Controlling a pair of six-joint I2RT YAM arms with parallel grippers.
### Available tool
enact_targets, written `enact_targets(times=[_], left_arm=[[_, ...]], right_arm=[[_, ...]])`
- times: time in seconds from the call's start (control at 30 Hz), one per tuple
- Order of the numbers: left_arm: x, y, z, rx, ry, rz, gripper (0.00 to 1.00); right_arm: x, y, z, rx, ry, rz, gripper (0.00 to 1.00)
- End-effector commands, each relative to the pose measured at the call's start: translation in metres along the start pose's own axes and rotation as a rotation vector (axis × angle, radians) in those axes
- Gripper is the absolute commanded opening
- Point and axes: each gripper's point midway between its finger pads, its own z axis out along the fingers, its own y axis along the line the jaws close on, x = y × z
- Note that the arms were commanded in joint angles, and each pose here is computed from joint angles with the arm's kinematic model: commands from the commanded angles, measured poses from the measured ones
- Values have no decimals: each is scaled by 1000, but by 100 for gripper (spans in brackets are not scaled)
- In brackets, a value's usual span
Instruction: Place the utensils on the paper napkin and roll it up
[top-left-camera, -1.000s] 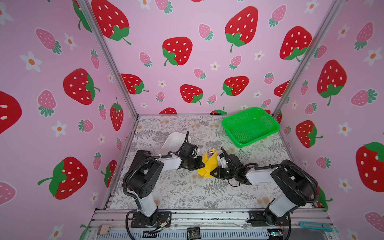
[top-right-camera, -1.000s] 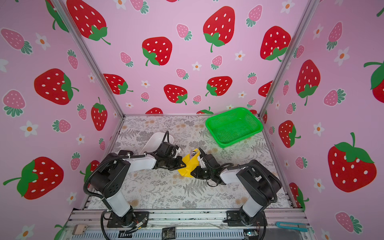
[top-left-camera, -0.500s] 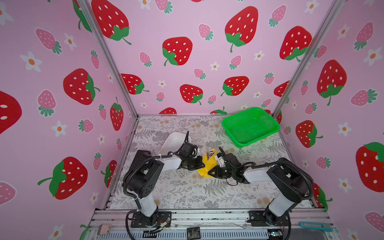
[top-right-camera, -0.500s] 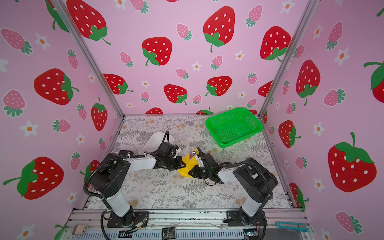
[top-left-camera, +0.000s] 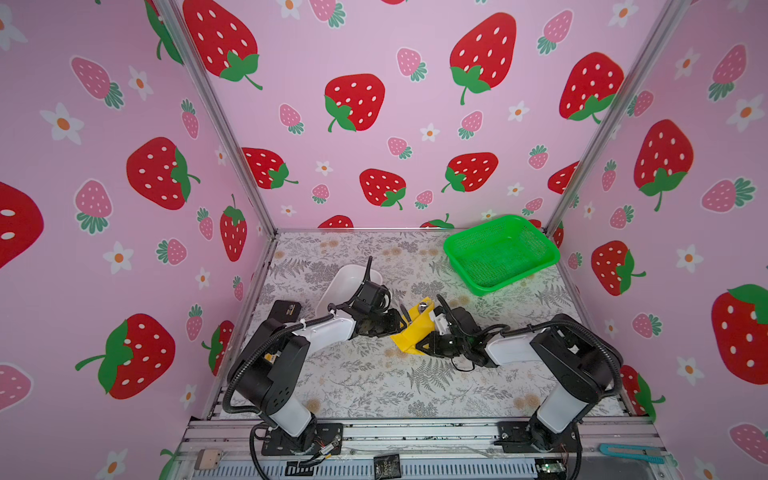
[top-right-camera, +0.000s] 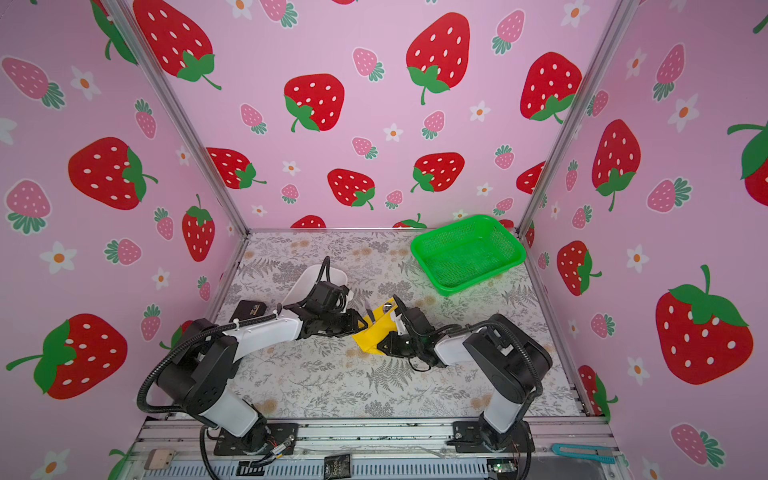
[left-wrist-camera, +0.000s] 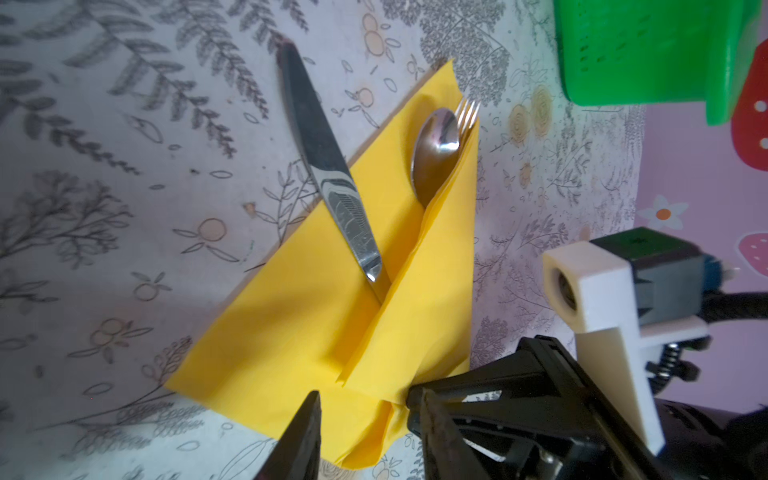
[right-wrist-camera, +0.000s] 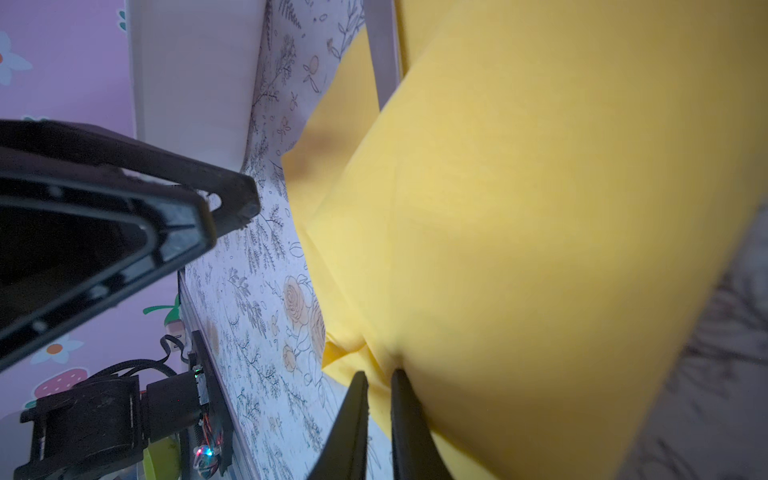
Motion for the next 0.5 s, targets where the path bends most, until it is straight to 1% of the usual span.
enact_targets(times=[0.0, 0.07, 0.17, 0.33, 0.4, 0.47], left_arm=[[8, 22, -10, -97, -8, -7, 42], [6, 16, -12, -79, -3, 14, 41], [-5, -2, -11, -13, -8, 27, 39], [-30, -25, 0, 54, 19, 26, 40], [-36, -28, 7, 54, 29, 10, 40], [-40, -23, 13, 26, 40, -15, 40]], right_arm=[[5, -9, 2, 36, 6, 21, 15], [4, -8, 1, 34, 3, 20, 15], [3, -6, 2, 28, 2, 17, 15], [3, -6, 2, 27, 0, 21, 16], [2, -5, 2, 24, -1, 19, 15], [1, -4, 1, 18, -5, 20, 15]])
